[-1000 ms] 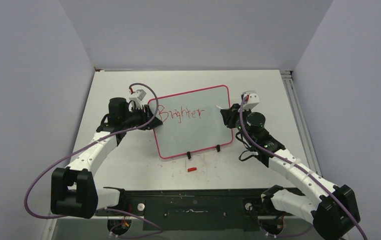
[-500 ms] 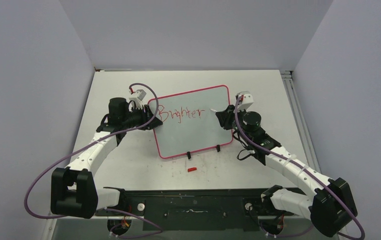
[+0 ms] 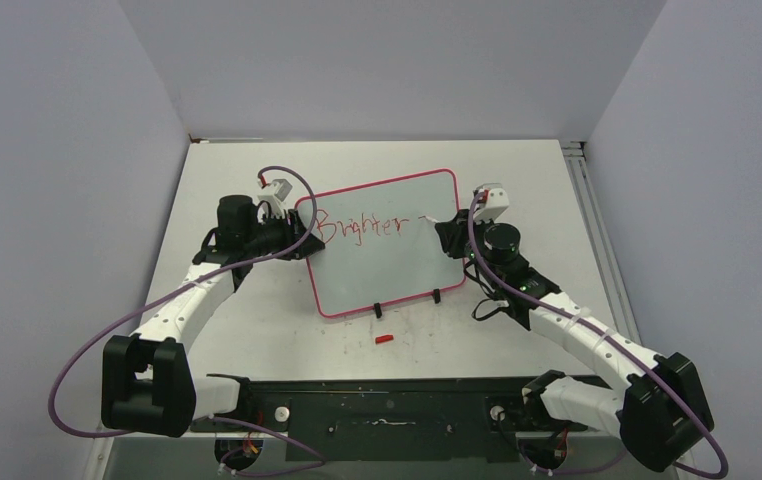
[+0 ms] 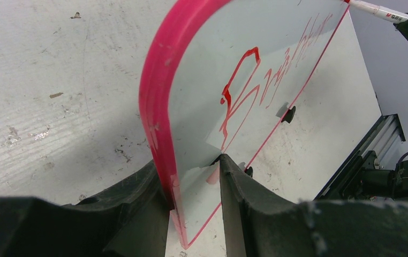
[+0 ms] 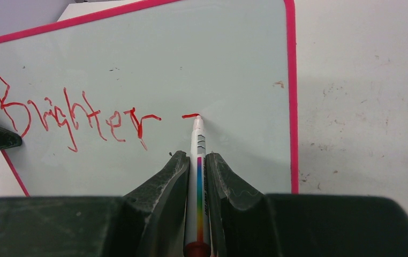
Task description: Write a sentence on the whiteboard
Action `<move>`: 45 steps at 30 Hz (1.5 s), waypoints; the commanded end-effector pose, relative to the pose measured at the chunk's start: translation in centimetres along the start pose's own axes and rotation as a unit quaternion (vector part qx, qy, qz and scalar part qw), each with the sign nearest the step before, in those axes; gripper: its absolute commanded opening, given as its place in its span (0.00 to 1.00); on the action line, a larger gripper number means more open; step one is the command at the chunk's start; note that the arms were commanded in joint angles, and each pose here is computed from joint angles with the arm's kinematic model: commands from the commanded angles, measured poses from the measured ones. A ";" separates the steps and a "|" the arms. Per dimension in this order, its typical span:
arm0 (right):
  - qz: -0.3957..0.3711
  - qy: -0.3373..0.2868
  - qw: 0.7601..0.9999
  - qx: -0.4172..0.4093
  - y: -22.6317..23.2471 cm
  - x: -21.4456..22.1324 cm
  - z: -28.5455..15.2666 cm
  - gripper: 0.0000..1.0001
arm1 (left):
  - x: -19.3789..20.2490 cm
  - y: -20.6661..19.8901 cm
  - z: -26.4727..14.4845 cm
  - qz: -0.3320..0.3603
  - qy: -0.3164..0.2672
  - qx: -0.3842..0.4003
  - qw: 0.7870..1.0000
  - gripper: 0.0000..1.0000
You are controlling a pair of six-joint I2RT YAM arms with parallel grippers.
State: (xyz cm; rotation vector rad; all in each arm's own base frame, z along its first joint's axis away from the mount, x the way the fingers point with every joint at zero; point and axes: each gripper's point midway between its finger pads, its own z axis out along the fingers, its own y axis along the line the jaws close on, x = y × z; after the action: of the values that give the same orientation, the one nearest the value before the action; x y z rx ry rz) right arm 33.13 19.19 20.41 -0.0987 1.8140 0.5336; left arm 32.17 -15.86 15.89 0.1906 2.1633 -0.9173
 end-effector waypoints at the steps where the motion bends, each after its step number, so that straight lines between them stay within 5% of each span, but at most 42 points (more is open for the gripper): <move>1: 0.003 -0.028 0.999 0.029 -1.1 -1.3 -0.5 0.05 | -2.7 -0.9 -0.7 0.033 -0.038 0.004 0.999 0.33; 24: -0.002 -0.068 0.997 -0.024 1.2 -3.9 0.3 0.05 | -2.7 -0.9 -0.6 0.033 -0.038 0.005 0.999 0.33; 45: 0.002 -0.001 1.000 -0.013 0.2 1.3 -0.6 0.05 | -2.7 -1.0 -0.7 0.033 -0.039 0.006 0.999 0.33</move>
State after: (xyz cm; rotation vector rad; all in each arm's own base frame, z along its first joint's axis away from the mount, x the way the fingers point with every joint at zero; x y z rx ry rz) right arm 33.05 19.29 20.00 -0.1102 1.7909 0.5420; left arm 32.19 -15.82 15.87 0.1907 2.1635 -0.9140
